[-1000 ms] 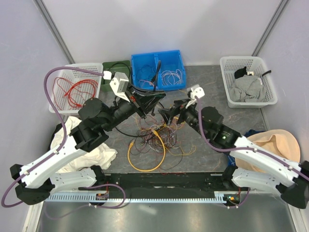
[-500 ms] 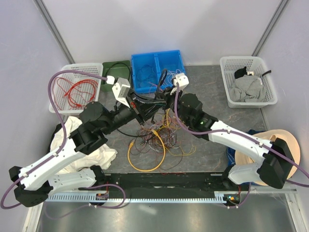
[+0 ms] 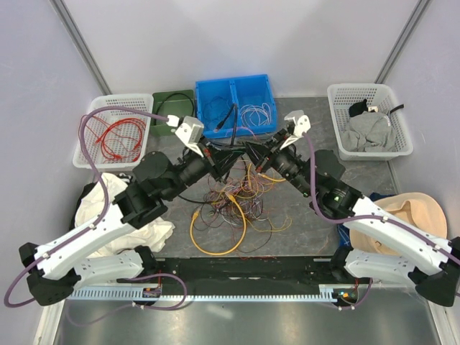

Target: Untangle the cables

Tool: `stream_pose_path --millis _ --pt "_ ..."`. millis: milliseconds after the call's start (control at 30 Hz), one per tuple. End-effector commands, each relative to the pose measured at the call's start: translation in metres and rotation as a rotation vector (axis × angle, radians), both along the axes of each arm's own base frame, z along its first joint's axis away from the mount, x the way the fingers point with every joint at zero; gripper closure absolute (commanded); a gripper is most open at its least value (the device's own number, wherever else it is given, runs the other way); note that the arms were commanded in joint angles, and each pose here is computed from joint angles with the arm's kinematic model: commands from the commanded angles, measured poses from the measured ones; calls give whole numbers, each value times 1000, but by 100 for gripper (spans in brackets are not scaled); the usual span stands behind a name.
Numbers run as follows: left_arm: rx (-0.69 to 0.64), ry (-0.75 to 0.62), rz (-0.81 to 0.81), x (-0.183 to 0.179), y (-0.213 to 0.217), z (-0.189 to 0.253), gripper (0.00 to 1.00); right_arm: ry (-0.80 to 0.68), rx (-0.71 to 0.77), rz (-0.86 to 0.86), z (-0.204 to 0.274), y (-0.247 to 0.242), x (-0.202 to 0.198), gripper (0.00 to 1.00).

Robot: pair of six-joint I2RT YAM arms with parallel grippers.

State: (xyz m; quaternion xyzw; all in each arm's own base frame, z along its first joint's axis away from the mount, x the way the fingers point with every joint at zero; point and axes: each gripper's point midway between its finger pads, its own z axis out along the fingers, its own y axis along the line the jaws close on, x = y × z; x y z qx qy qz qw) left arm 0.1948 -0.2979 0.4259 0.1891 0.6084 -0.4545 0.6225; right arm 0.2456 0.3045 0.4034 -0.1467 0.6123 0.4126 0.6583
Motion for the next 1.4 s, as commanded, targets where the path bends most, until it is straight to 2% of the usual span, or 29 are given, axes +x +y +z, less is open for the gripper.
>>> stream_pose_path --millis 0,133,267,400,467,500,533,567,667,733,800,900,1000,1033,1067,1267,1300,1367 --pt "-15 -52 75 19 -3 11 98 61 -52 77 -27 5 -16 100" --pt "-21 -105 118 23 4 35 98 161 -148 63 -80 4 -15 100" --pt "-4 -155 219 32 24 62 98 285 -254 -66 -139 -13 -1 100" --pt "36 -159 317 42 39 65 98 395 -372 -177 -192 -33 5 100" --pt "47 -151 331 45 41 63 98 423 -388 -207 -202 -38 6 100" --pt "46 -140 356 49 43 63 98 439 -411 -238 -210 -43 8 93" --pt "79 -120 376 54 44 55 98 444 -408 -246 -211 -44 9 80" --pt "82 -115 403 59 48 58 98 448 -404 -243 -210 -43 8 54" --pt "152 -38 510 85 60 44 98 421 -359 -258 -198 -49 7 24" --pt "205 98 586 116 74 13 98 373 -317 -282 -182 -54 10 15" --pt "182 199 563 133 77 -2 98 341 -305 -290 -166 -56 13 4" --pt "185 285 676 178 115 -23 98 336 -300 -295 -151 -59 11 2" --pt "244 332 730 215 128 -40 98 336 -248 -283 -140 -65 4 2" --pt "240 337 763 227 141 -34 98 334 -233 -273 -137 -66 1 2" --pt "278 375 767 246 140 -54 98 324 -208 -259 -131 -69 -4 2" --pt "325 399 806 310 154 -74 98 279 -144 -252 -114 -83 -16 2" --pt "348 431 806 327 155 -95 98 276 -141 -262 -114 -86 -15 2" --pt "327 419 784 343 154 -90 98 279 -127 -266 -113 -88 -16 2"
